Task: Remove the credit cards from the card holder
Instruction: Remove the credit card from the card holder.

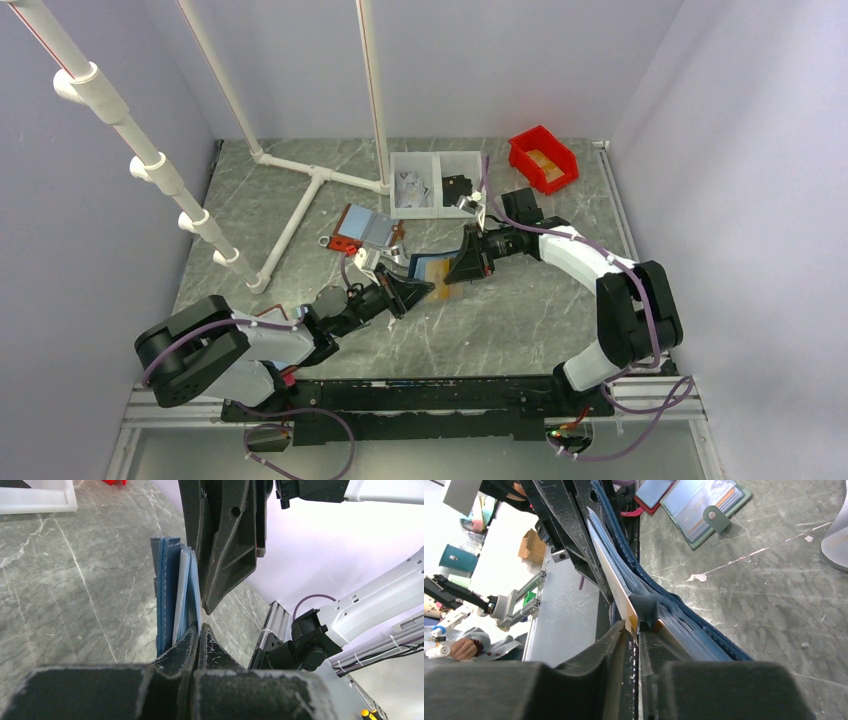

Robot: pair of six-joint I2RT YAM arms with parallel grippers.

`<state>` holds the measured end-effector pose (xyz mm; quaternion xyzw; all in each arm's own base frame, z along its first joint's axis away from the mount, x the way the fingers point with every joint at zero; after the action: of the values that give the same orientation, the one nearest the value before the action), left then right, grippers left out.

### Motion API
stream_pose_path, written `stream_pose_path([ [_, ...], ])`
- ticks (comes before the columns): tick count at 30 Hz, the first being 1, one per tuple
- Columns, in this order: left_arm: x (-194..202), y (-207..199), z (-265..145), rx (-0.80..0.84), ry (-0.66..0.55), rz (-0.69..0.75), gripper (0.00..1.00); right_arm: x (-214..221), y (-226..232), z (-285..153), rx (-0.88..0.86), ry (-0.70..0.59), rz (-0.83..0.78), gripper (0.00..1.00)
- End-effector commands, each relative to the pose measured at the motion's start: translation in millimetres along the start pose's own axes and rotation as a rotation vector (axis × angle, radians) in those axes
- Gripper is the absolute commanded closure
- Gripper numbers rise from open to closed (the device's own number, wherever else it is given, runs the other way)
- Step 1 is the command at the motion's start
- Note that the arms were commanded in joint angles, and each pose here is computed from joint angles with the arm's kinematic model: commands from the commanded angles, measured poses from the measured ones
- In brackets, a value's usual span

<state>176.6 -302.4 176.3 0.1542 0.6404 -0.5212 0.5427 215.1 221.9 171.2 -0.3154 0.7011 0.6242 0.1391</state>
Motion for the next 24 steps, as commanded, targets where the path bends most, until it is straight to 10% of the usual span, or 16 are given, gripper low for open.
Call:
stream_pose_path([
  [1, -25.2, -20.0, 7.8, 0.09, -0.102, 0.004, 1.0, -1.6, 4.2, 4.0, -0.056, 0.002, -0.023, 0.86],
  [9, -23.5, -11.3, 3.8, 0.023, -0.091, -0.028, 0.79, -4.4, -0.8, 2.6, -0.016, 0.016, -0.043, 1.0],
  [24, -25.7, -9.4, -7.8, -0.019, -0.065, -0.033, 0.77, -5.3, -10.3, -4.8, 0.008, 0.02, -0.046, 1.0],
])
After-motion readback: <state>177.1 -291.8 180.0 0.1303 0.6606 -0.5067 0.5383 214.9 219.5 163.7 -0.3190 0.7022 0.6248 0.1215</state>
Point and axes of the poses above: each gripper's point midway between its finger pads, its own z axis out along the fingers, its own y axis along the line the jaws close on, x = y × z, the point moved 3 cm from there along -z, back along the fingers, and after that the axes turned 8 degrees about z, right-handed, at the moved point
